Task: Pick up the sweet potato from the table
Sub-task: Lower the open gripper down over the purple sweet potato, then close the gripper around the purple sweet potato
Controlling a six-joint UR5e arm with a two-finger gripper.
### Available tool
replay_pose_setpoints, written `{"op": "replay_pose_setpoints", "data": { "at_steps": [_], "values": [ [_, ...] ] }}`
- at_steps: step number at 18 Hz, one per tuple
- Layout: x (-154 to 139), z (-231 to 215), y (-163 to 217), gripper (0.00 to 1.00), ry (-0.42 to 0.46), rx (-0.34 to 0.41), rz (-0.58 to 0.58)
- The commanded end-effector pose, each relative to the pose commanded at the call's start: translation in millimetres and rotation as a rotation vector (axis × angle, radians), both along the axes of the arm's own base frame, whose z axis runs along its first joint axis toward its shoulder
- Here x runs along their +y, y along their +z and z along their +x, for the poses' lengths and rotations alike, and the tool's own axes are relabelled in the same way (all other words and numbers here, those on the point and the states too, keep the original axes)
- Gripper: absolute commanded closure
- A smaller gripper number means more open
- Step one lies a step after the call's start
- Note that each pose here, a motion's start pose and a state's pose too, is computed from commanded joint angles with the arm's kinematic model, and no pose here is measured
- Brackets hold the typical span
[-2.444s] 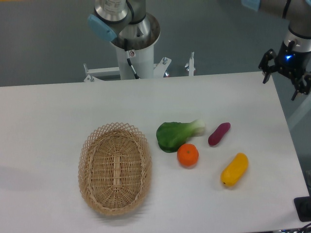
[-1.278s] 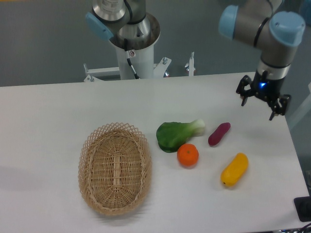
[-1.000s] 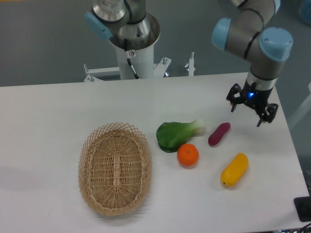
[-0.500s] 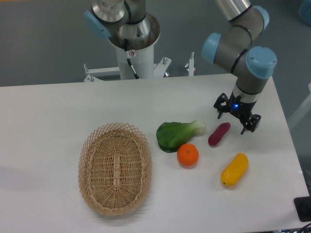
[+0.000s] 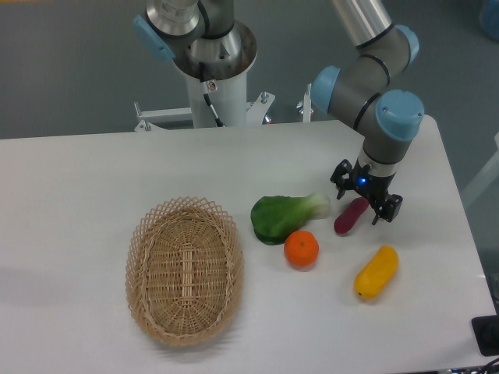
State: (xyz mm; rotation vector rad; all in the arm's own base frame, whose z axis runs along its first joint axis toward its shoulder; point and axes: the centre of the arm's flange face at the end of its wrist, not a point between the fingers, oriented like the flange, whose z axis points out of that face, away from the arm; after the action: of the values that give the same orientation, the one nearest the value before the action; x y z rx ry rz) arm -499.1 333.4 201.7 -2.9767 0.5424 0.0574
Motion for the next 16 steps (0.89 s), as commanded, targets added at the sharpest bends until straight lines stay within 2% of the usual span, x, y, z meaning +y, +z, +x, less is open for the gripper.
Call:
{"op": "replay_pose_setpoints", "data": {
  "at_steps": [4, 6, 7, 8, 9, 12, 16],
  "values": [
    [2, 0, -8, 0.00, -0.003, 0.024, 0.005],
    [3, 1, -8, 0.04, -0.006, 0.028, 0.009],
    [3, 2, -8, 0.11, -0.008, 0.028, 0.009],
    [3, 1, -7, 0.29, -0.008, 0.031, 0.010],
    [3, 1, -5, 0.42, -0.014, 0.035, 0.010],
    [2, 0, -3, 0.67, -0.021, 0.038, 0.009],
    [0, -3, 4, 0.79, -0.023, 0.061, -0.019]
  ]
}}
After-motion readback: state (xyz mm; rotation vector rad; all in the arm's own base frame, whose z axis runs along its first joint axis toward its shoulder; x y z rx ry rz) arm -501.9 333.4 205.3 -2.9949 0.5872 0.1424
